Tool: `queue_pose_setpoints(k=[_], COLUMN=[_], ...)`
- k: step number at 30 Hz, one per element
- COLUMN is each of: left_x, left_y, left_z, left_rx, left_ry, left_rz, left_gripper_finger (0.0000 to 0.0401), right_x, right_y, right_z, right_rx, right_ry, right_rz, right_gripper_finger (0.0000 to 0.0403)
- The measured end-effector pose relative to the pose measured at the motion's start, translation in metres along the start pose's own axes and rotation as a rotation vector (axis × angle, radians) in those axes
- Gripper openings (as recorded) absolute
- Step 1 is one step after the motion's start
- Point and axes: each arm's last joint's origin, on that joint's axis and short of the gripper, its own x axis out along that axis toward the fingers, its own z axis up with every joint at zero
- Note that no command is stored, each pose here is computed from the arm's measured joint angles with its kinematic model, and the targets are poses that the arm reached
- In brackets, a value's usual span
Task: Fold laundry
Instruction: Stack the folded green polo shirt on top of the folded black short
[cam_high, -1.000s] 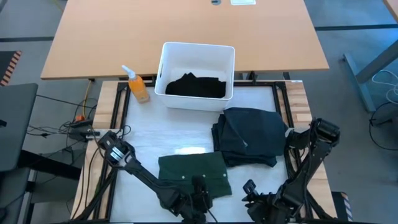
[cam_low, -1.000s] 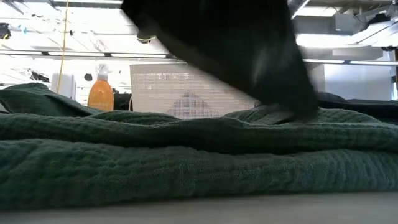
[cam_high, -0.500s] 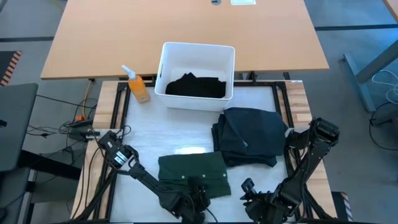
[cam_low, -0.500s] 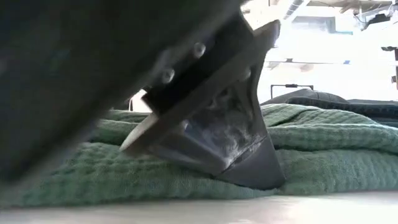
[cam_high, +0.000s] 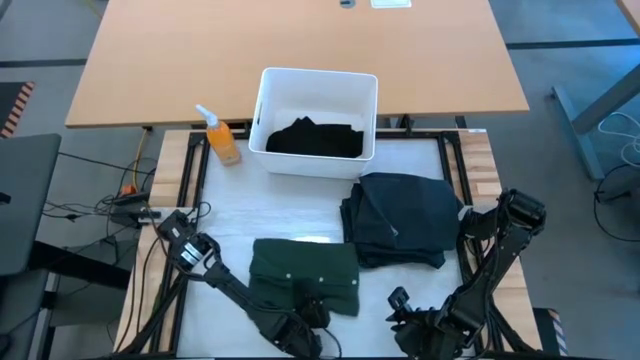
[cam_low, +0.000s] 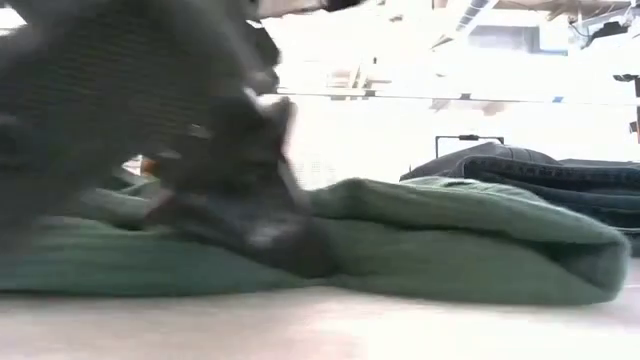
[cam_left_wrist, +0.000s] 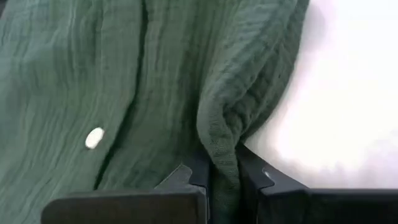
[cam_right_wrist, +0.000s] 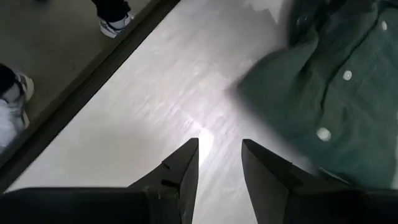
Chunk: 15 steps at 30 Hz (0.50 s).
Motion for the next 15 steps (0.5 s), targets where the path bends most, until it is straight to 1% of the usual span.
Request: queue_pose_setpoints(k=[4, 7, 9, 12, 15], left_x=[-0.026, -0.039, -0.043, -0.05, -0.059], left_y=[-0.008, -0.012, -0.017, -0.023, -0.028], left_z=[-0.006, -0.011, -0.014, -0.02, -0.029], left_rx=[0.076, 0.088, 0.09, 0.068, 0.037], left_ry=[-0.012, -0.021, -0.022, -0.029, -0.048], left_rz=[-0.028, -0.034, -0.058, -0.075, -0.074], left_gripper_finger=[0.001, 0.0008, 0.0007, 0.0007, 0.0007], right_x=[0.007, 0.025, 0.039, 0.061, 0.076], right_y=[0.002, 0.001, -0.005, -0.017, -0.031], right_z=[0.005, 0.01, 0.013, 0.017, 0.02], right_rx=[-0.139, -0.239, -0.29, -0.304, -0.29], right_ry=[-0.035, -0.063, -0.066, -0.06, -0.047], right_rz=[0.0, -0.013, -0.054, -0.148, -0.185], right_gripper_finger=[0.0147, 0.0147, 0.0147, 0.0149, 0.016])
